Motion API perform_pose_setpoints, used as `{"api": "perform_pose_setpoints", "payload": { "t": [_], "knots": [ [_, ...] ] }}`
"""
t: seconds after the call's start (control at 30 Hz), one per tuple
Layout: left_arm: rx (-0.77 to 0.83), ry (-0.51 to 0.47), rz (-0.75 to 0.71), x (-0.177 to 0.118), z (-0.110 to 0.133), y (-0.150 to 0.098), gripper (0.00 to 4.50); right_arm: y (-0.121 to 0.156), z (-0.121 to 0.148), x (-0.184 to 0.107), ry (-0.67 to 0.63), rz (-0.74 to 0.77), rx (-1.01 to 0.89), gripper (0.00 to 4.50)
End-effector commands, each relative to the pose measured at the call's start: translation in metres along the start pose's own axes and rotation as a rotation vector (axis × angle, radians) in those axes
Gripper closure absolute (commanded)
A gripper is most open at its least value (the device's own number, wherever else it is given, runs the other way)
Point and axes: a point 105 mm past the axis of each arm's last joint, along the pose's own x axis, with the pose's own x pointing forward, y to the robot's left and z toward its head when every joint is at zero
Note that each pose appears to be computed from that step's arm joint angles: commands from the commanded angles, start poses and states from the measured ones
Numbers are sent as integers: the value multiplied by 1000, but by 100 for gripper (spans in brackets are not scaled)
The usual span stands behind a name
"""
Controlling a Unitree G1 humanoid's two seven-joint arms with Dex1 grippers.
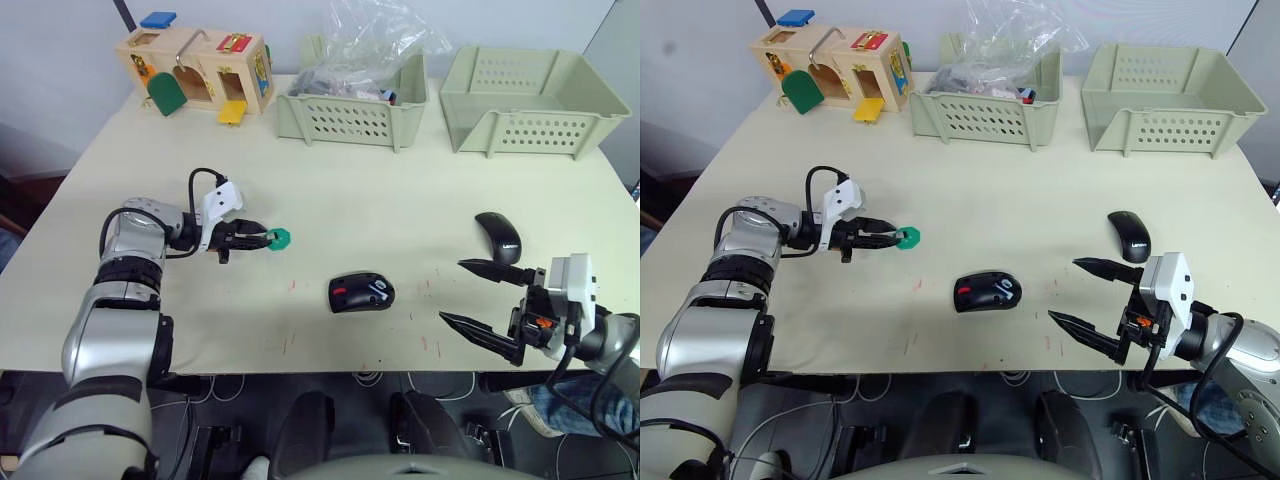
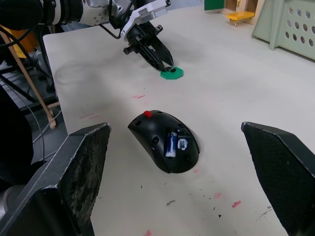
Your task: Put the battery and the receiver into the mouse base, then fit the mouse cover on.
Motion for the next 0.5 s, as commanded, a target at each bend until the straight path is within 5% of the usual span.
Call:
{"api": "perform_pose_setpoints", "payload": {
  "t": [0.03, 0.5],
  "knots": [
    [32, -22, 7, -2, 9, 3, 293, 3, 10, 0, -23, 7, -33, 0],
    [65, -22, 4, -1, 13, 4, 293, 4, 9, 1, -23, 6, -30, 0]
  ]
}}
